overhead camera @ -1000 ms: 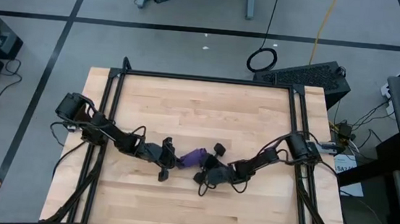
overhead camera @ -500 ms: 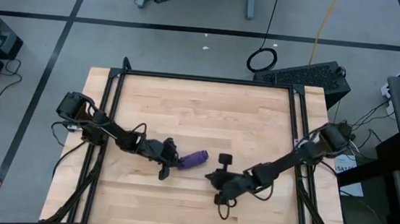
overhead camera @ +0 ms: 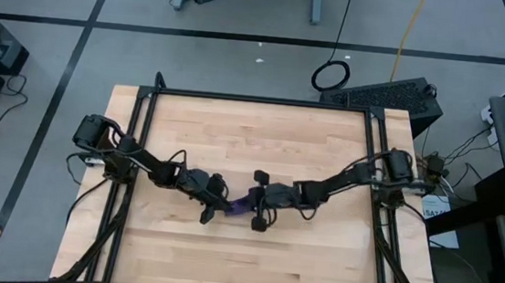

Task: Roll towel into tight, uniform cylinder
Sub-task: Roll the purple towel on the table

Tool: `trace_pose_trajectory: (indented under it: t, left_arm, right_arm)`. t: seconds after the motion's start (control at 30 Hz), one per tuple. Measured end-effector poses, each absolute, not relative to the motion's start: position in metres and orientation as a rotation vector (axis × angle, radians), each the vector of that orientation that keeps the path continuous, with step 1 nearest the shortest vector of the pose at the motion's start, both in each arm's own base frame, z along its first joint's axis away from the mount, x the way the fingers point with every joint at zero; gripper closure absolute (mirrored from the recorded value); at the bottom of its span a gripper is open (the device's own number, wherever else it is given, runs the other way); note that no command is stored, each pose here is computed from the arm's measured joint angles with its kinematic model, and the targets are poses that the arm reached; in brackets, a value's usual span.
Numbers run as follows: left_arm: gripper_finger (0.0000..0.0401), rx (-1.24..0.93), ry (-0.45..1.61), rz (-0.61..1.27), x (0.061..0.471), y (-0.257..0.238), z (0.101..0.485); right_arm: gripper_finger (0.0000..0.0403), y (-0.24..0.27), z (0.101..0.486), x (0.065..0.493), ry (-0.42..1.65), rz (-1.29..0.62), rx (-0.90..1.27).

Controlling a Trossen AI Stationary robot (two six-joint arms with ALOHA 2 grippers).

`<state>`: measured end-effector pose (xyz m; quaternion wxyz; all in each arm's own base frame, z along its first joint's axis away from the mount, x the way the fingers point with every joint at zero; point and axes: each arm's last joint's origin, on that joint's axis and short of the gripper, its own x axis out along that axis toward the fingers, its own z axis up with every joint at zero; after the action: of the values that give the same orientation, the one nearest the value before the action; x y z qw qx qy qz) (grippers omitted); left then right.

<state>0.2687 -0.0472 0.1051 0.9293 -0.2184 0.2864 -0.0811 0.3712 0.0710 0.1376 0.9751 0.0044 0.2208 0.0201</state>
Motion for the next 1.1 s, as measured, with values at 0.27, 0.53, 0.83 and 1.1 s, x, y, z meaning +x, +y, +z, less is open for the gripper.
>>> trace_pose_trajectory:
  t: [0.27,0.53,0.83,1.1]
  left_arm:
    - [0.0389,-0.47,0.621,-0.195,0.268,-0.042,0.103]
    - [0.0351,-0.507,0.642,-0.323,0.267,-0.038,0.108]
    - [0.0269,-0.495,0.756,-0.306,0.25,-0.021,0.124]
    - [0.026,-0.248,0.501,-0.255,0.253,-0.048,0.153]
  right_arm:
    - [0.0403,0.056,0.1,0.38,0.491,0.053,0.13]
    - [0.0403,0.059,0.088,0.376,0.545,0.026,0.22]
    - [0.0403,0.065,0.086,0.373,0.55,-0.05,0.347]
    - [0.0403,0.064,0.086,0.373,0.549,-0.059,0.37]
